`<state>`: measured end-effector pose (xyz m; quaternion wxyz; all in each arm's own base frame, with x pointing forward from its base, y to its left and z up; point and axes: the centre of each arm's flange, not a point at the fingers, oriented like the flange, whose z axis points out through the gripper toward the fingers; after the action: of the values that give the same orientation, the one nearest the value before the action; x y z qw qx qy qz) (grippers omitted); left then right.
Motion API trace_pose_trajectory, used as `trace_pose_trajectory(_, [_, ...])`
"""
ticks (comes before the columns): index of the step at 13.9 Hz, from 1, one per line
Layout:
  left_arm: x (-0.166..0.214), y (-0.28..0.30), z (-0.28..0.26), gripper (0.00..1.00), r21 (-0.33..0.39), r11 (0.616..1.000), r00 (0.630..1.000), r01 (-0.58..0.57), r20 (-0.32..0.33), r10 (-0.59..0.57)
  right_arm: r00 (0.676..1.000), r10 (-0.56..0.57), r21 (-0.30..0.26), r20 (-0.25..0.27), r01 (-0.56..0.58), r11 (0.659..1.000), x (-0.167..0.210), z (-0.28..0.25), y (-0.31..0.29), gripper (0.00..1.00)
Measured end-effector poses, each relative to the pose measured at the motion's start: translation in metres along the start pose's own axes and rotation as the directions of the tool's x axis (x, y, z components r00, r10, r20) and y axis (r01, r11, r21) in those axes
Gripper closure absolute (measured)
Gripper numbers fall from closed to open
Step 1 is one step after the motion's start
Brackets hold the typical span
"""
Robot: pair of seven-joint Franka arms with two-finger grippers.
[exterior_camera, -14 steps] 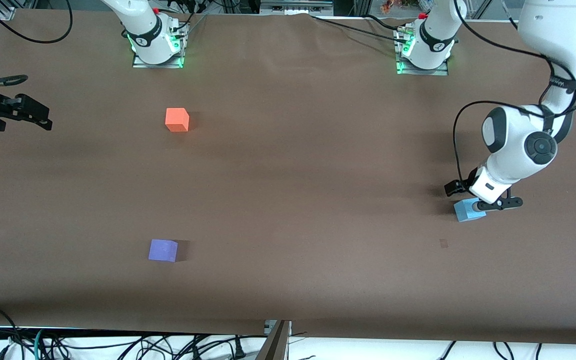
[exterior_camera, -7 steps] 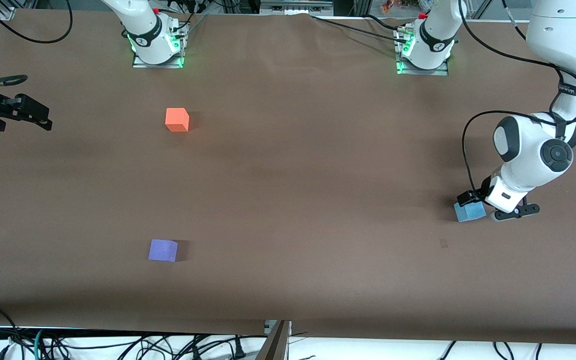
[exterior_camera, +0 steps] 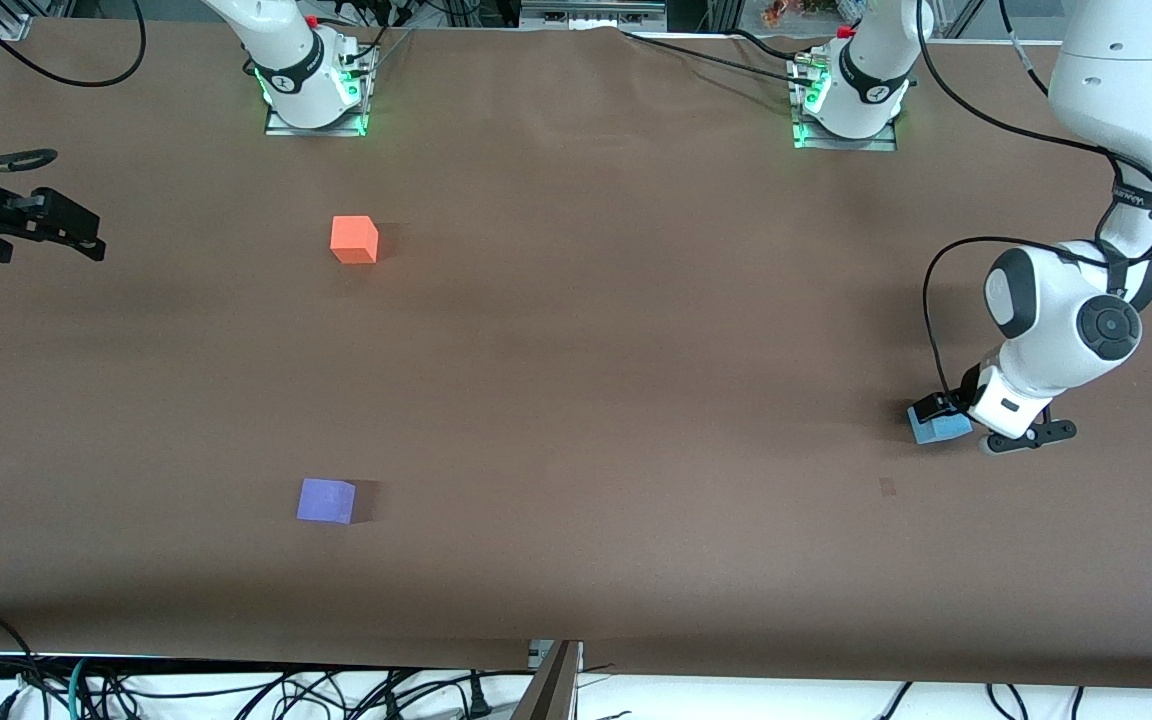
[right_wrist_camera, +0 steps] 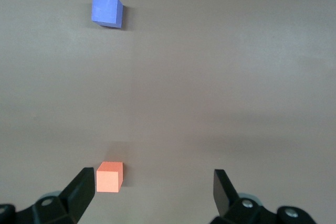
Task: Place blue block between orange and purple blocks
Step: 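Close the left gripper on the light-blue cube and lift it, then carry the blue cube toward the table middle and release it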
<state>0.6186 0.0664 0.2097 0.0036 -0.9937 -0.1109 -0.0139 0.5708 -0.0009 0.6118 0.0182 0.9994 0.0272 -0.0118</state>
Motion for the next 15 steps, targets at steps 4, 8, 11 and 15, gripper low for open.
trace_pose_trajectory(4, [0.006,0.000,0.008,0.14,0.001,1.000,1.000,-0.016,0.002,0.016,1.000,0.000,0.000,0.000,0.000,1.000,0.000,0.000,0.000,0.00])
trace_pose_trajectory(8, [0.010,0.000,0.008,0.42,0.000,1.000,1.000,-0.023,-0.002,0.023,1.000,0.000,0.000,0.000,0.000,1.000,0.000,0.000,0.000,0.00])
trace_pose_trajectory(11, [0.009,0.016,0.005,0.42,-0.009,0.999,0.999,-0.047,0.002,0.047,1.000,0.000,0.000,0.000,0.000,1.000,0.000,0.000,0.000,0.00])
trace_pose_trajectory(15, [0.001,0.100,-0.023,0.42,-0.073,0.984,0.985,-0.163,0.038,0.166,1.000,0.004,0.000,0.000,-0.004,1.000,0.000,0.000,0.002,0.00])
